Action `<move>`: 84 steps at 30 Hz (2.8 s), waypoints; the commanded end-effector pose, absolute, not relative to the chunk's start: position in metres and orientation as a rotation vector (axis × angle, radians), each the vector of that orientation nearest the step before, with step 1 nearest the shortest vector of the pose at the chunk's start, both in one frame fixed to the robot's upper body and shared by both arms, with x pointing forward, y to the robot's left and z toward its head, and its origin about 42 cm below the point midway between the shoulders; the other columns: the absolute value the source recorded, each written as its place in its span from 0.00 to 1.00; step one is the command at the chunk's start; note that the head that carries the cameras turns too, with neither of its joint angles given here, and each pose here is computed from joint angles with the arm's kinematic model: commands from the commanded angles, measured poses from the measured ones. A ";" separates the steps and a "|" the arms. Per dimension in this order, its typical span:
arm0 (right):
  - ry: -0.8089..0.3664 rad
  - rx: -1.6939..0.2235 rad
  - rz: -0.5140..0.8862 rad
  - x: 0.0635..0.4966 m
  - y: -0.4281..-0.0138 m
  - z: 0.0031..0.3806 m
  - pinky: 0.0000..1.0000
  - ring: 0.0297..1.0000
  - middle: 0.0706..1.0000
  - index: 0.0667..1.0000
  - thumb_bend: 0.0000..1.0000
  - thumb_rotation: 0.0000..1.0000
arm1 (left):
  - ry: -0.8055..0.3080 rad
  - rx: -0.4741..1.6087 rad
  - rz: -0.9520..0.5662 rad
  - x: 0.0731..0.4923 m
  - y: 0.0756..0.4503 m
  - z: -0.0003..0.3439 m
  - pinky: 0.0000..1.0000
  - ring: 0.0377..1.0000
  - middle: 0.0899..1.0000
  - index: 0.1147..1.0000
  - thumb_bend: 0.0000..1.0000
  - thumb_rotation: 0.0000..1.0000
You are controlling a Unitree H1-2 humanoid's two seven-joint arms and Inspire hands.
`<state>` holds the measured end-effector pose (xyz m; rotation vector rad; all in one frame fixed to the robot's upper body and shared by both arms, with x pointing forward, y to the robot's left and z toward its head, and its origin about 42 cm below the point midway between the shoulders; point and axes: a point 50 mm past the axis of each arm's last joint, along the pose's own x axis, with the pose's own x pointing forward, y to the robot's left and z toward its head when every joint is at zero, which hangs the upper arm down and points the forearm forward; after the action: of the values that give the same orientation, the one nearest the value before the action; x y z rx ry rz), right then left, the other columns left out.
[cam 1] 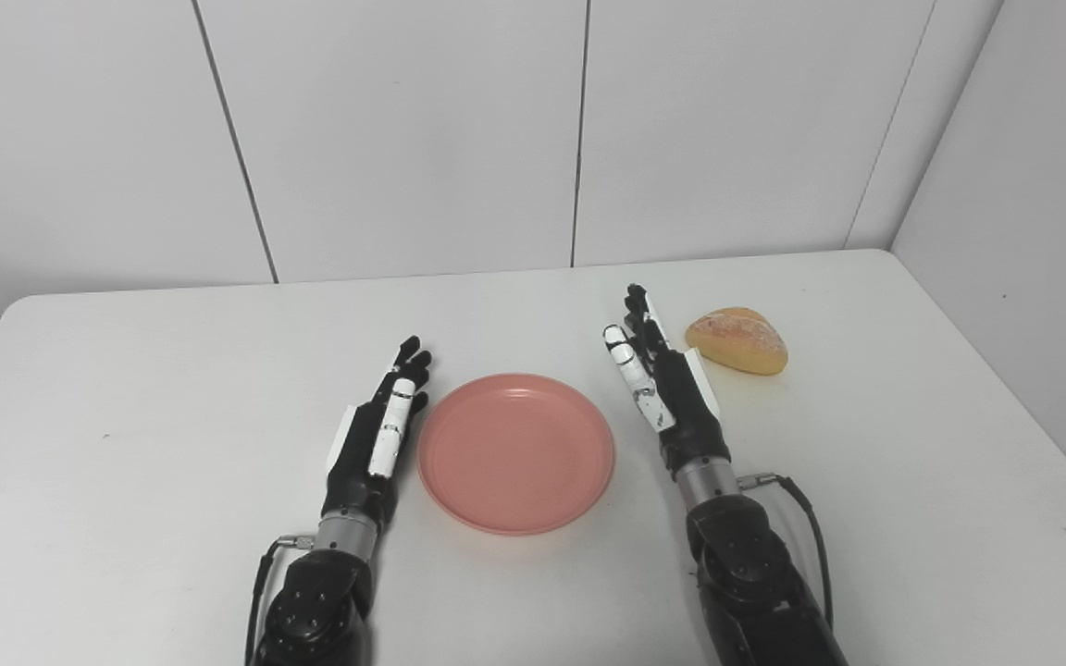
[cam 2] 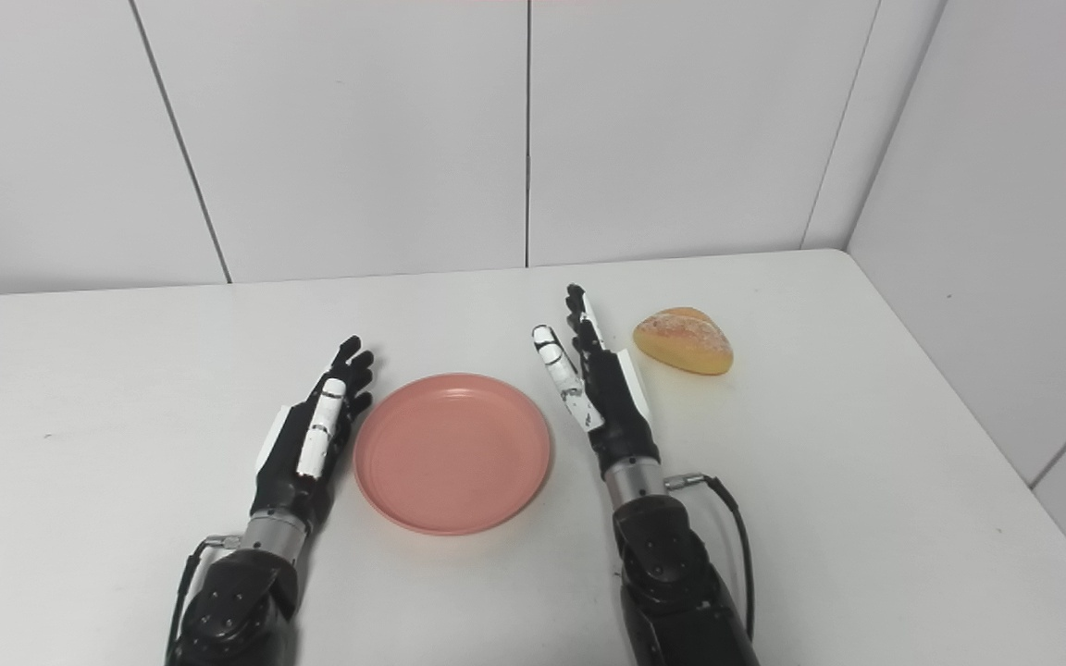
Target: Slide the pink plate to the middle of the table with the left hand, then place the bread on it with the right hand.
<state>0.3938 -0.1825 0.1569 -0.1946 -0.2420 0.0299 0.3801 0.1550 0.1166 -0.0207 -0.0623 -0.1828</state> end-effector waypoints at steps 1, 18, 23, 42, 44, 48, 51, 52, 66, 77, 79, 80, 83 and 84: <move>-0.399 -0.221 -0.001 0.406 -0.185 0.193 1.00 1.00 0.99 1.00 0.59 0.91 | -0.129 -0.033 -0.186 0.385 0.157 0.125 1.00 0.99 0.97 0.96 0.41 1.00; -0.471 -0.525 -0.094 0.420 -0.244 0.226 0.90 0.95 0.97 0.97 0.53 0.74 | -0.166 -0.035 -0.164 0.392 0.164 0.124 0.99 0.98 0.96 0.95 0.41 1.00; -0.436 -0.644 -0.140 0.423 -0.258 0.232 0.84 0.92 0.96 0.96 0.57 0.65 | -0.165 -0.035 -0.175 0.391 0.164 0.123 0.99 0.98 0.97 0.97 0.39 1.00; -0.258 -0.959 -0.262 0.437 -0.294 0.224 0.72 0.85 0.91 0.91 0.73 0.36 | -0.145 -0.057 -0.196 0.387 0.164 0.126 1.00 0.99 0.99 0.98 0.38 1.00; -0.247 -0.971 -0.264 0.438 -0.295 0.222 0.74 0.86 0.91 0.91 0.73 0.34 | -0.144 -0.054 -0.197 0.386 0.164 0.126 1.00 0.99 0.99 0.98 0.39 1.00; -0.221 -0.962 -0.267 0.441 -0.300 0.216 0.75 0.85 0.91 0.90 0.72 0.30 | -0.133 -0.064 -0.203 0.385 0.164 0.127 1.00 1.00 0.99 0.98 0.40 1.00; -0.198 -0.959 -0.263 0.442 -0.304 0.212 0.74 0.84 0.90 0.90 0.71 0.30 | -0.134 -0.069 -0.206 0.384 0.162 0.128 1.00 0.99 0.98 0.97 0.40 1.00; -0.188 -0.958 -0.261 0.443 -0.304 0.210 0.74 0.84 0.90 0.90 0.71 0.30 | -0.133 -0.067 -0.206 0.384 0.162 0.128 1.00 0.99 0.98 0.97 0.40 1.00; -0.154 -0.967 -0.259 0.447 -0.306 0.195 0.66 0.76 0.83 0.83 0.52 0.06 | -0.129 -0.063 -0.204 0.382 0.161 0.131 1.00 0.99 0.98 0.97 0.39 1.00; -0.170 -0.974 -0.290 0.450 -0.305 0.185 0.59 0.70 0.76 0.76 0.41 0.00 | -0.122 -0.064 -0.206 0.382 0.160 0.132 1.00 0.99 0.98 0.97 0.38 1.00; -0.176 -0.975 -0.299 0.451 -0.305 0.183 0.56 0.67 0.73 0.75 0.40 0.00 | -0.121 -0.062 -0.207 0.382 0.160 0.132 1.00 0.99 0.98 0.97 0.38 1.00; -0.180 -0.972 -0.304 0.452 -0.304 0.182 0.51 0.63 0.70 0.74 0.40 0.00 | -0.122 -0.062 -0.207 0.382 0.160 0.132 1.00 0.99 0.98 0.97 0.37 1.00; -0.189 -0.963 -0.314 0.453 -0.303 0.182 0.46 0.58 0.66 0.72 0.40 0.00 | -0.120 -0.061 -0.206 0.382 0.161 0.132 1.00 0.99 0.98 0.97 0.37 1.00; -0.191 -0.965 -0.318 0.453 -0.302 0.181 0.46 0.58 0.66 0.71 0.41 0.00 | -0.119 -0.059 -0.206 0.382 0.161 0.132 1.00 0.99 0.98 0.97 0.37 1.00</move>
<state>0.4380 -0.3061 0.1497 -0.9751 -0.0534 -0.2899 0.3776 0.1647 0.1182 -0.0601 -0.0683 -0.1956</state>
